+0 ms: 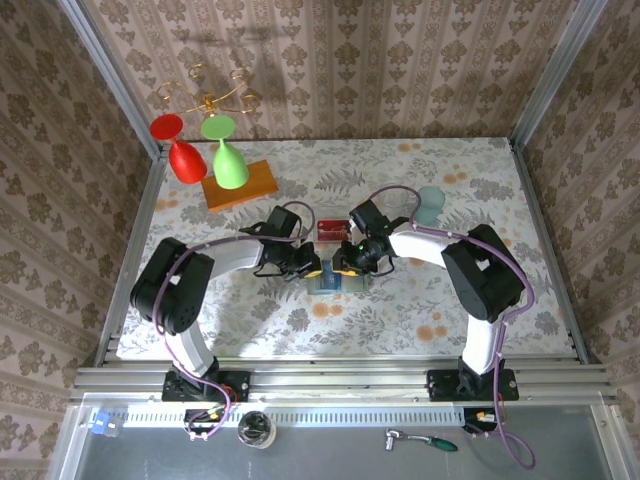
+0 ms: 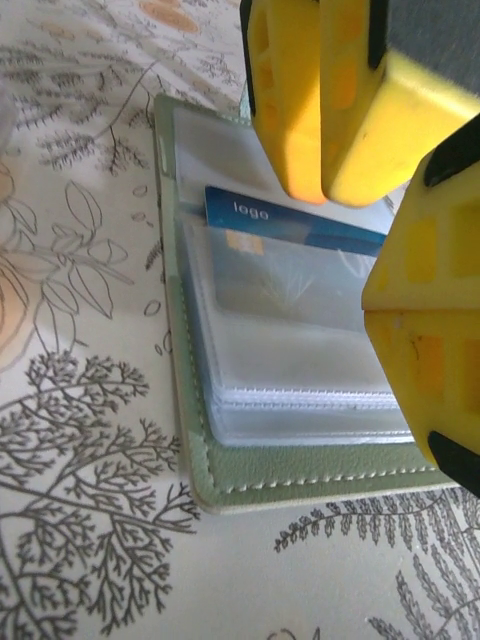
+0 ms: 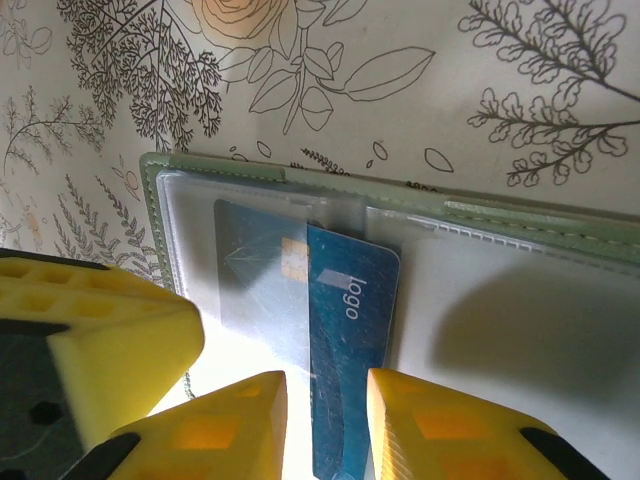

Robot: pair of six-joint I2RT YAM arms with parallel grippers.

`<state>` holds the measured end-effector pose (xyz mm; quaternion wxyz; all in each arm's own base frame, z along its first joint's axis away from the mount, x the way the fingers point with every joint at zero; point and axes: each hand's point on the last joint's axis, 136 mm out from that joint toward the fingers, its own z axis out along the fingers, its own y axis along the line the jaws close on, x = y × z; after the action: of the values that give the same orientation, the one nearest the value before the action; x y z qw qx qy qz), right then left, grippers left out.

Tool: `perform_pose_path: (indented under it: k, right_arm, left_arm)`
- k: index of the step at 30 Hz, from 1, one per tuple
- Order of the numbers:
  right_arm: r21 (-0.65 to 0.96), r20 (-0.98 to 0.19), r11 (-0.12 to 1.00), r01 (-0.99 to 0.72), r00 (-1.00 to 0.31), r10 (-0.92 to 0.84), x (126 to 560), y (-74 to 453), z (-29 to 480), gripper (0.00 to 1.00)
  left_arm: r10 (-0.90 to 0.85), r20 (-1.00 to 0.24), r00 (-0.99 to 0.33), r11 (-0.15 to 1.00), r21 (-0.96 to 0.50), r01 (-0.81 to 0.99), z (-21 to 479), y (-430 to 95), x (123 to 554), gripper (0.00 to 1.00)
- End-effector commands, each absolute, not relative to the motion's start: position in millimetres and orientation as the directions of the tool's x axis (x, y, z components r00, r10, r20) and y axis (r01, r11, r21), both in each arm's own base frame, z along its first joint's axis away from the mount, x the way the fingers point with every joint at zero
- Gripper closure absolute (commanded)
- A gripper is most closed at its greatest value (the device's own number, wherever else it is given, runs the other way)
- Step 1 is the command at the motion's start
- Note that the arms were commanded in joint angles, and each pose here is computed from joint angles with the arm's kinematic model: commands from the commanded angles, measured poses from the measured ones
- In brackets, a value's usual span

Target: Take the credit cards out of the card holder

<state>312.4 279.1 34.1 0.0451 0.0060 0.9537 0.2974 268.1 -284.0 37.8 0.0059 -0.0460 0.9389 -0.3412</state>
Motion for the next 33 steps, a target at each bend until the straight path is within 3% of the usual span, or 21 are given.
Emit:
perform_pose_path:
  k: [1, 33]
  right_arm:
    - [0.545, -0.037, 0.838, 0.014, -0.998, 0.04, 303.3, 274.2, 18.4, 0.71]
    - [0.563, -0.025, 0.826, 0.03, -0.998, 0.053, 307.0, 278.4, 17.4, 0.7]
  left_arm:
    - [-0.069, 0.034, -0.997, 0.775, -0.628, -0.075, 32.6, -283.1, 264.0, 0.94]
    - [-0.075, 0.066, -0.995, 0.786, -0.61, -0.099, 22.8, -279.2, 260.6, 0.94]
